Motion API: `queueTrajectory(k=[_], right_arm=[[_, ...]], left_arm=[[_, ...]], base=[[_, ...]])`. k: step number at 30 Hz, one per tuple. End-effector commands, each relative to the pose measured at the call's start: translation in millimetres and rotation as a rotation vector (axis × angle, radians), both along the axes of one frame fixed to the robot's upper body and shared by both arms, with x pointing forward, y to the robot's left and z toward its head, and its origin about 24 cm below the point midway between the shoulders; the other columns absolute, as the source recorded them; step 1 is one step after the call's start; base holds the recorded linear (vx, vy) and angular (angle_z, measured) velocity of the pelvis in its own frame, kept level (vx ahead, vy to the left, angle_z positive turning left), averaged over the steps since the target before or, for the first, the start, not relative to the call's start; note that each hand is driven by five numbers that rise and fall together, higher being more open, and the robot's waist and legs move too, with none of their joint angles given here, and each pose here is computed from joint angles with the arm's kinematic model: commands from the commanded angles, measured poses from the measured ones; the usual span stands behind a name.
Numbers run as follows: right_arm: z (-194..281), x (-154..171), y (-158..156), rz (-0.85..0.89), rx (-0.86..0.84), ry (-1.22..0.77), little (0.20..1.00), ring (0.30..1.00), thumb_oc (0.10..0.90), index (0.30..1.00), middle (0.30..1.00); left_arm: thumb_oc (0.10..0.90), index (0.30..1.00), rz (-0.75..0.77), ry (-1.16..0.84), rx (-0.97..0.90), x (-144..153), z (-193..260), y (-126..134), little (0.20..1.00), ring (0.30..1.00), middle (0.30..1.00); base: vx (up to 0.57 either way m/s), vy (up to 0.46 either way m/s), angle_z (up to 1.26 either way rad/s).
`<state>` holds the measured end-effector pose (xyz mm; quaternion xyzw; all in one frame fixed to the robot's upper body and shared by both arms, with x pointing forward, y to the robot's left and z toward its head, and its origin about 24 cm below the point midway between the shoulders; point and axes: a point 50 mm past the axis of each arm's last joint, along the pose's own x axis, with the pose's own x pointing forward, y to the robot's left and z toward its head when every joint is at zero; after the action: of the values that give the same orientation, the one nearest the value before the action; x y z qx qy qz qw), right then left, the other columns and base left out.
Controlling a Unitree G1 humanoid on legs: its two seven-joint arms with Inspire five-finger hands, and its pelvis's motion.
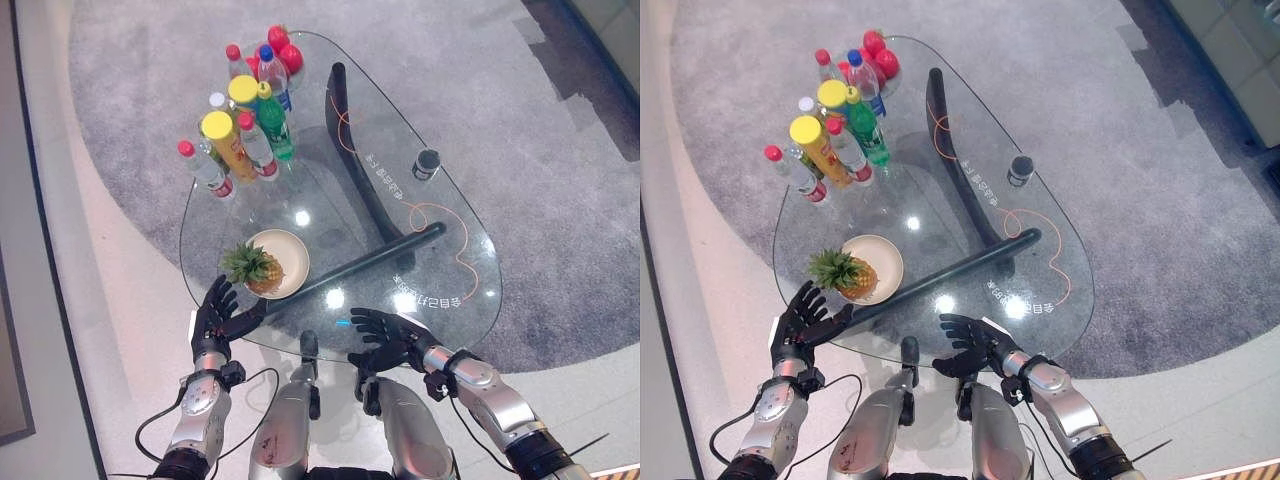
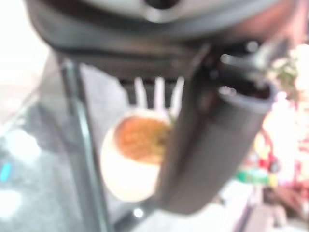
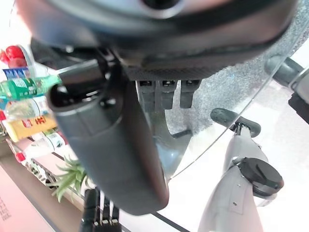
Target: Pick up the fruit to the plate
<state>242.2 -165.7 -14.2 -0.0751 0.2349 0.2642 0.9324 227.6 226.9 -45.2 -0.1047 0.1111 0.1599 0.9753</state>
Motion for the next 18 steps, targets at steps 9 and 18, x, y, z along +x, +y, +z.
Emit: queueTrajectory(k=[9, 18], right_arm=[[-57.1, -40.6, 0.1, -0.192, 0.037, 0.229, 0.900, 0.900, 0.800, 0.900, 0.900], [-96.7, -63.0, -15.3, -0.444, 0.016, 0.417, 0.900, 0.900, 0.800, 0.900, 0.900]], left_arm=[[0.800, 0.900, 0.137, 0.214, -0.025, -55.0, -41.2, 29.3, 0.900, 0.900, 0.900], [0.800, 0.900, 0.242, 0.509, -0.142, -92.8, -83.6, 22.1, 0.900, 0.900, 0.900]], base=[[0.06, 0.024, 0.07], [0.06, 0.031, 0.01]])
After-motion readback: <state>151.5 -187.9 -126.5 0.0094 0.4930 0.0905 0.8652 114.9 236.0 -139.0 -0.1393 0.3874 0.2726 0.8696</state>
